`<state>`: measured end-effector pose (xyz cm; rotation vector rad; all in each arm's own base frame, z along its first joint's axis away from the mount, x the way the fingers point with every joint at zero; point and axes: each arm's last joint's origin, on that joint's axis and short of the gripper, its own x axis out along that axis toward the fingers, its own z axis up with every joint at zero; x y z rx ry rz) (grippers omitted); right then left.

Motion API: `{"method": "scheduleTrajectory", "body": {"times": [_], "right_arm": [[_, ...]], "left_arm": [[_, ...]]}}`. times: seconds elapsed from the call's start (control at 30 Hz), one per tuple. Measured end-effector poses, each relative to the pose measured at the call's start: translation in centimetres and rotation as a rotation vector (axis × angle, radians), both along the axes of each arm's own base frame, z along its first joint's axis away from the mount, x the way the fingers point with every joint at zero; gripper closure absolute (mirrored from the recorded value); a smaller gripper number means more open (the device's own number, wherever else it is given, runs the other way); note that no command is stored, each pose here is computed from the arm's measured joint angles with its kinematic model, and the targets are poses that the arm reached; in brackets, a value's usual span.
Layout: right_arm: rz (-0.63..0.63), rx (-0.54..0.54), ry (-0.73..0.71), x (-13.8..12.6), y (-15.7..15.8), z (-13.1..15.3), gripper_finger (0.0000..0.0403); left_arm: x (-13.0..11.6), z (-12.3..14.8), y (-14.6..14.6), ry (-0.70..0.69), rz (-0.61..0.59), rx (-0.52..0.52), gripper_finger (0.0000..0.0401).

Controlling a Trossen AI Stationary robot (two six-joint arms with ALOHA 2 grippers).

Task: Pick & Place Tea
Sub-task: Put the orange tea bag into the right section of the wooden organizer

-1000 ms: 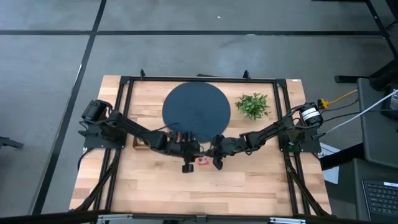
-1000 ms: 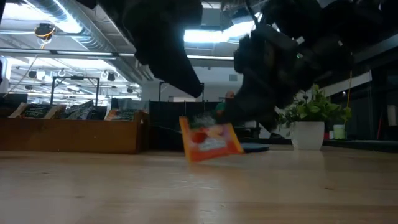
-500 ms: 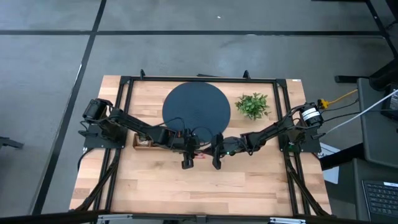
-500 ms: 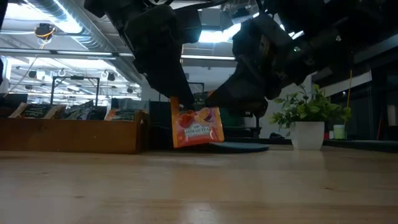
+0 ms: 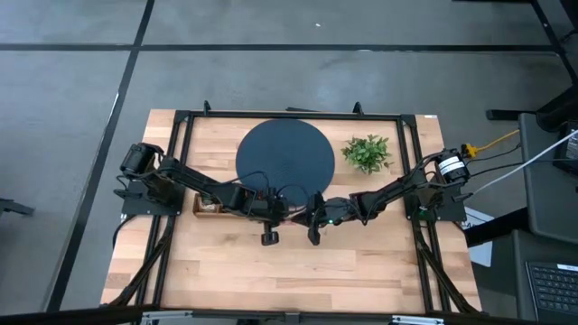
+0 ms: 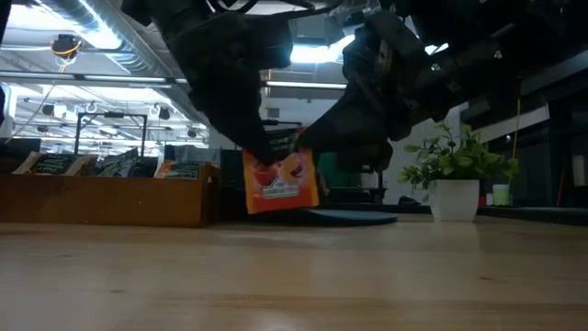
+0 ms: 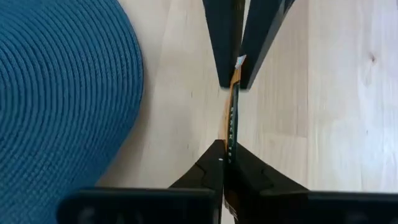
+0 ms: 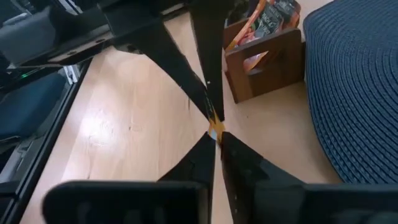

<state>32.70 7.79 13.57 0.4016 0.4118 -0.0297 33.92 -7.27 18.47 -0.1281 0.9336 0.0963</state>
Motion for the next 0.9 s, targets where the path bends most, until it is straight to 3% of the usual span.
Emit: {"method": "scheduleTrajectory", "body": {"times": [0.23,0.63,0.9], "right_arm": [[-0.008,0.022,0.010,0.0,0.0,-0.1,0.0349],[-0.029,0.057,0.056,-0.2,0.0,-0.5,0.0302],[-0.029,0.054,0.065,-0.3,0.0,-0.5,0.0302]], "left_arm": [[-1.1,0.2,0.0,0.087,-0.028,-0.005,0.0398],[-7.5,8.2,0.9,0.028,0.004,0.053,0.0398],[-10.7,9.8,1.7,0.097,0.076,0.023,0.0398]]}}
